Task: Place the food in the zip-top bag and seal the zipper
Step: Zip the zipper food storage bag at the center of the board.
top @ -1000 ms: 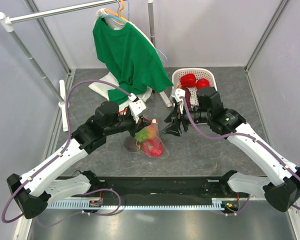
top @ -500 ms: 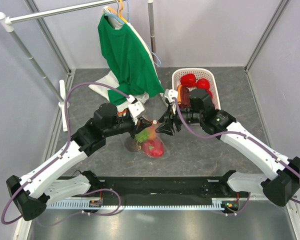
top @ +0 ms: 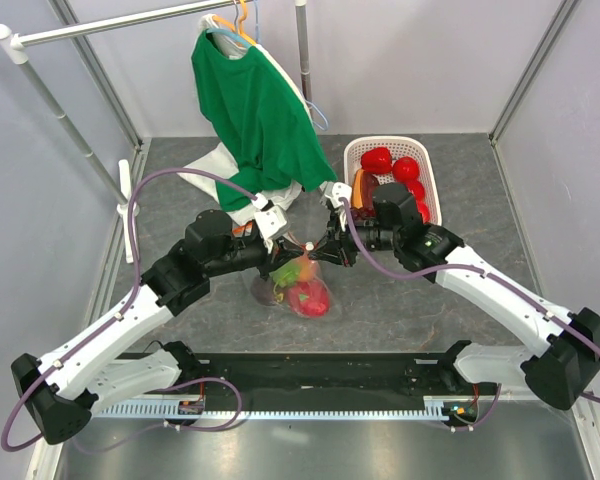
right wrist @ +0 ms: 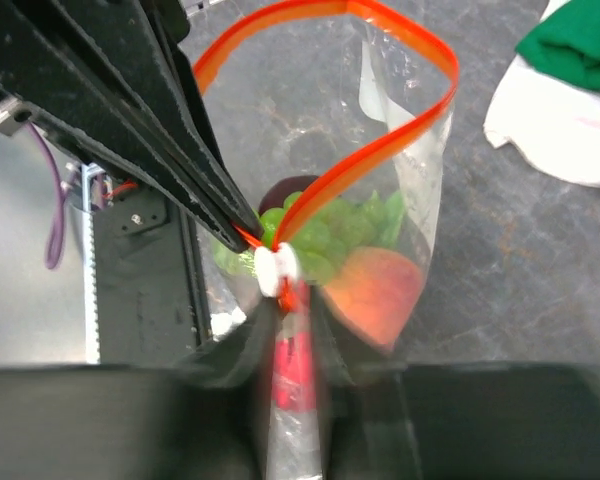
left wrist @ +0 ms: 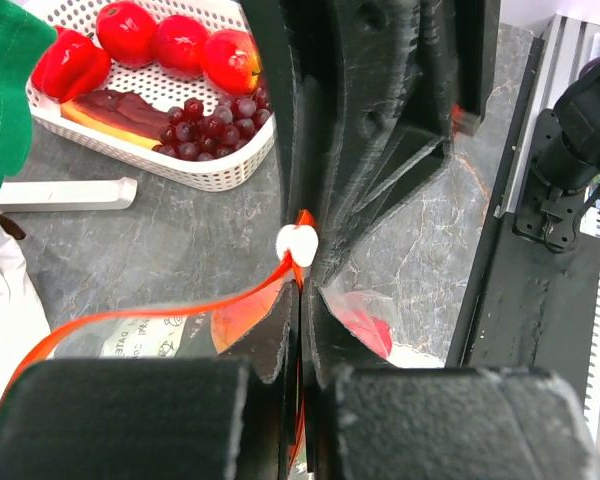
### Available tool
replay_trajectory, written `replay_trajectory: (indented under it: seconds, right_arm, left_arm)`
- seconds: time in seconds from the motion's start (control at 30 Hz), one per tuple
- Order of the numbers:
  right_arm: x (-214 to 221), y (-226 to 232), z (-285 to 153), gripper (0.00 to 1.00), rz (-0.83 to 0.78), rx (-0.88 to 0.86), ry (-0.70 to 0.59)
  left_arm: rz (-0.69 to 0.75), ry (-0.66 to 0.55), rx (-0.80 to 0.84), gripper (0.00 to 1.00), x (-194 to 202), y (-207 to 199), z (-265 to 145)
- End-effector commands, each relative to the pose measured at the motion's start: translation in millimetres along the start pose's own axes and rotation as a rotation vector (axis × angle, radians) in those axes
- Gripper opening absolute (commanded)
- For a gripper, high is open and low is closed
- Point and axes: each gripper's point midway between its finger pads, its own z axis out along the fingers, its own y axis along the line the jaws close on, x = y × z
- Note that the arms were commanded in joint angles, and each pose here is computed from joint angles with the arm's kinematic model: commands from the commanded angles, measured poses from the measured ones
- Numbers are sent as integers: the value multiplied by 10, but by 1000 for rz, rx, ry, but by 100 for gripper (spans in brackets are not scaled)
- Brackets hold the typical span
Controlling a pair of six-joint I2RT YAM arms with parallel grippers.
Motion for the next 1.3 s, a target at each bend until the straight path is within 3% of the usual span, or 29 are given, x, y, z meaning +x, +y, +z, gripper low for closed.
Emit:
replay_trajectory:
  seconds: [0.0, 0.13, 0.2, 0.23, 0.37, 0.5, 0.67, 0.93, 1.27]
  right_arm:
    - [-227, -24, 18, 2, -59, 11, -42]
    - [-200, -35, -26, 0, -88, 27, -26]
    - [-223, -23, -70, 0, -116, 34, -36]
    - [-213, -27, -82, 0, -141, 36, -35]
    - [-220, 17, -127, 0, -234, 12, -23]
    - [-228, 18, -144, 0, -328, -6, -4]
    - [-199, 105, -197, 0, -427, -28, 10]
    - [-189, 223, -240, 0, -505, -36, 15]
    - [-199, 290, -250, 0, -526, -39, 8]
  left_arm:
    - [31, -142, 25, 2, -426, -63, -61]
    - [32, -119, 13, 3, -373, -43, -71]
    - [24, -86, 8, 26, -344, -36, -106]
    - [35, -86, 24, 45, -379, -61, -144]
    - [138, -130, 141, 73, -451, -318, -368]
    - [211, -42, 288, 78, -309, -505, -391]
    - [350, -76, 390, 77, -348, -583, -321]
    - [325, -63, 371, 71, -393, -413, 26]
    - [322, -30, 366, 67, -268, -354, 141]
